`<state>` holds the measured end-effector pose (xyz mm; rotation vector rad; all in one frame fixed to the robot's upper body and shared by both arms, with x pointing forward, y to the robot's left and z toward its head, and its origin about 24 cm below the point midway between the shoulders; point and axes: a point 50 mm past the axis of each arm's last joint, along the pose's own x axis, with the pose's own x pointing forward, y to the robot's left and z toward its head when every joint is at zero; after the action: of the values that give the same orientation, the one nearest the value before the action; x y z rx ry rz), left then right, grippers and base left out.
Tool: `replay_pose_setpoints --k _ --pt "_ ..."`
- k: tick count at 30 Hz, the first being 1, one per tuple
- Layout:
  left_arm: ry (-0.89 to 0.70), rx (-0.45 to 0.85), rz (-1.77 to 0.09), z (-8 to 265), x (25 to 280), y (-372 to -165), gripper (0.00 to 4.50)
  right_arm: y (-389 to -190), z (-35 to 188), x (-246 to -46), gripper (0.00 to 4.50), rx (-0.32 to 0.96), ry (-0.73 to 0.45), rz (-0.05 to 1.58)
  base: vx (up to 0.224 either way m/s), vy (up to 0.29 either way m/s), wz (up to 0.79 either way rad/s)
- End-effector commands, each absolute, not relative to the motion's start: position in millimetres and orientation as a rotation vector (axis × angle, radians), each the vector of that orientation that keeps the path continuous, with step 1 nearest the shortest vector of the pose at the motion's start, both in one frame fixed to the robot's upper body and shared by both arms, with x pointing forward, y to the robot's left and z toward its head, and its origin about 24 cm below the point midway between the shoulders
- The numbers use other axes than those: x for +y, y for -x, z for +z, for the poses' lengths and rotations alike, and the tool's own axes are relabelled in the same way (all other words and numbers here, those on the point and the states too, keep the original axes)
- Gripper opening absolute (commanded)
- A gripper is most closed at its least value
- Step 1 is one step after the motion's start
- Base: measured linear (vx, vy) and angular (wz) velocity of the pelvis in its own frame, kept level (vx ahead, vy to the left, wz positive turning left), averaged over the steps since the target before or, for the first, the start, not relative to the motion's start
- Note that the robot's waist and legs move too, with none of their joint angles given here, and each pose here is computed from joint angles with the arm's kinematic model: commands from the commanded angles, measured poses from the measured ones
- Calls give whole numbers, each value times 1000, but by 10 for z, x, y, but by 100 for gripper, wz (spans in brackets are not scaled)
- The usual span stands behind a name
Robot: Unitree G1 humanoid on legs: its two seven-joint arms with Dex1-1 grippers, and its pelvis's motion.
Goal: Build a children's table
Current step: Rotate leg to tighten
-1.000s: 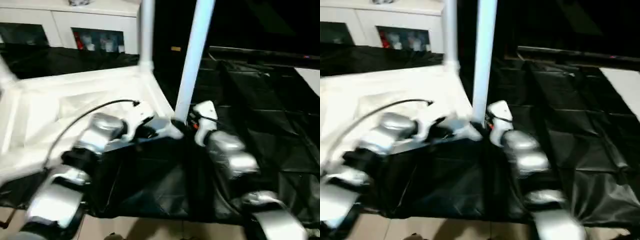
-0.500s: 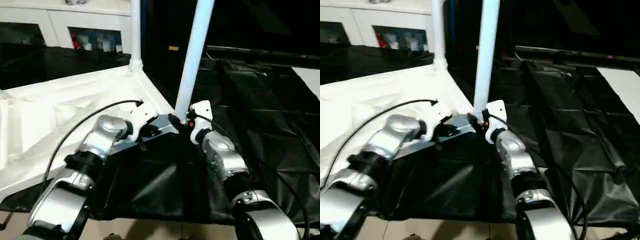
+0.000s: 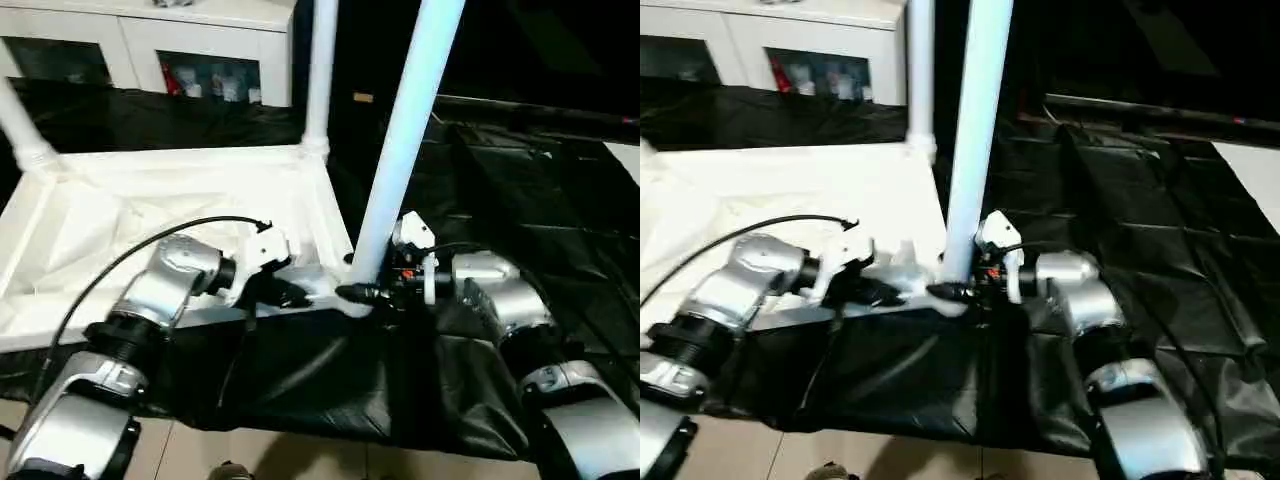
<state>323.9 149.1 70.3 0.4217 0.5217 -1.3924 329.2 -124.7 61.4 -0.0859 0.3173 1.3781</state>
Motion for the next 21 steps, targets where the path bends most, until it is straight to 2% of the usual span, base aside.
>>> replay_pose_setpoints --k 1,3,9,15,19,21 --pt "-455 464 -1448 868 1434 -3285 0 -3292 683 -1241 300 326 96 1447 0 0 0" --pt "-457 482 -1467 883 1468 -3285 0 -3274 677 -1245 297 356 112 1486 0 0 0" --pt "-456 474 -1436 892 1484 -3341 0 -3213 621 -1218 233 387 123 1542 0 0 0" --pt "-435 450 -1388 872 1434 -3366 0 -3144 550 -1175 208 389 108 1549 0 0 0" --pt "-405 409 -1280 868 1362 -3439 0 -3126 490 -1119 201 350 46 1466 0 0 0" --pt "-390 391 -1182 864 1293 -3503 0 -3139 437 -1063 199 329 4 1355 0 0 0"
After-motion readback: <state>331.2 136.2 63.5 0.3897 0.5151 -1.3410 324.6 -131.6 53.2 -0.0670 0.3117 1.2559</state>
